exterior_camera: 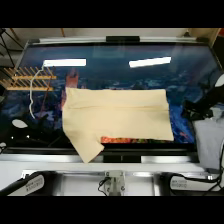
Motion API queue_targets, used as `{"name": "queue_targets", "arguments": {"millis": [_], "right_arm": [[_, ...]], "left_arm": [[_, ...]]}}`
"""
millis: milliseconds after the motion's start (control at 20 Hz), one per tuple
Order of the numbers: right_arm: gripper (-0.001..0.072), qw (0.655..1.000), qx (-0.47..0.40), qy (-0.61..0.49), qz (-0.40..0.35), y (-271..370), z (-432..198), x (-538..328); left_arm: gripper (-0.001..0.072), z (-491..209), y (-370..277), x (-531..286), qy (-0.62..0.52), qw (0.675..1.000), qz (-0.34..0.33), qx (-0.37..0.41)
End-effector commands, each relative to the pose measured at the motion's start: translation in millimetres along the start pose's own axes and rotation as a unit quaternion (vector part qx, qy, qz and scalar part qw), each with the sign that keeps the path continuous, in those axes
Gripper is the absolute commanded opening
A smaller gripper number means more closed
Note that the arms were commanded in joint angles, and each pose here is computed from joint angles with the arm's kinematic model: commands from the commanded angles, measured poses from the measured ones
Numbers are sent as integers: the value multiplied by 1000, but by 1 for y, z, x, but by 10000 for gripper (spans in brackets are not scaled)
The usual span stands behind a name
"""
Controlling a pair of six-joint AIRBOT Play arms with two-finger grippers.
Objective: Fold the shirts.
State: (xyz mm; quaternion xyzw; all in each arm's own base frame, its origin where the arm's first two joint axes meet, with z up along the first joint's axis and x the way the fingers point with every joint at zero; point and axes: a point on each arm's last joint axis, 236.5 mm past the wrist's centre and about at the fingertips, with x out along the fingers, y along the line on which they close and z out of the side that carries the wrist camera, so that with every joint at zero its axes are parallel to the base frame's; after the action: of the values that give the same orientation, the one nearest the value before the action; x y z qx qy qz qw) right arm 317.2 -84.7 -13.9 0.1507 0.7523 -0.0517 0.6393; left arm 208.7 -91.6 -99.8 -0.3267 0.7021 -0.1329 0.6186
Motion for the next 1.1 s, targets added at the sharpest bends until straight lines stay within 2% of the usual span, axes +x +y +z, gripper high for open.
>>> {"name": "queue_targets", "arguments": {"millis": [0, 50, 100, 150, 300, 500, 1050], "right_arm": [[491, 1000, 2, -5, 4, 1, 1, 1], [491, 1000, 2, -8, 4, 1, 2, 2], [491, 1000, 2, -3, 4, 1, 0, 5], [491, 1000, -1, 5, 5, 1, -5, 11], [491, 999, -19, 32, 13, 0, -30, 39], [491, 999, -11, 27, 37, 6, -52, 80], [488, 997, 17, 8, 72, 20, -56, 121]], "left_arm": [[394, 4, -3, 18, -28, 1000, 5, 5], [392, 7, -4, 21, -35, 999, 11, 2], [315, 11, -5, 24, -43, 999, 18, -6], [180, 12, -7, 27, -46, 999, 23, -3], [38, 7, -11, 31, -36, 999, 25, 11], [37, 7, -11, 31, -36, 999, 24, 10], [37, 6, -13, 28, -38, 999, 22, 11]]}}
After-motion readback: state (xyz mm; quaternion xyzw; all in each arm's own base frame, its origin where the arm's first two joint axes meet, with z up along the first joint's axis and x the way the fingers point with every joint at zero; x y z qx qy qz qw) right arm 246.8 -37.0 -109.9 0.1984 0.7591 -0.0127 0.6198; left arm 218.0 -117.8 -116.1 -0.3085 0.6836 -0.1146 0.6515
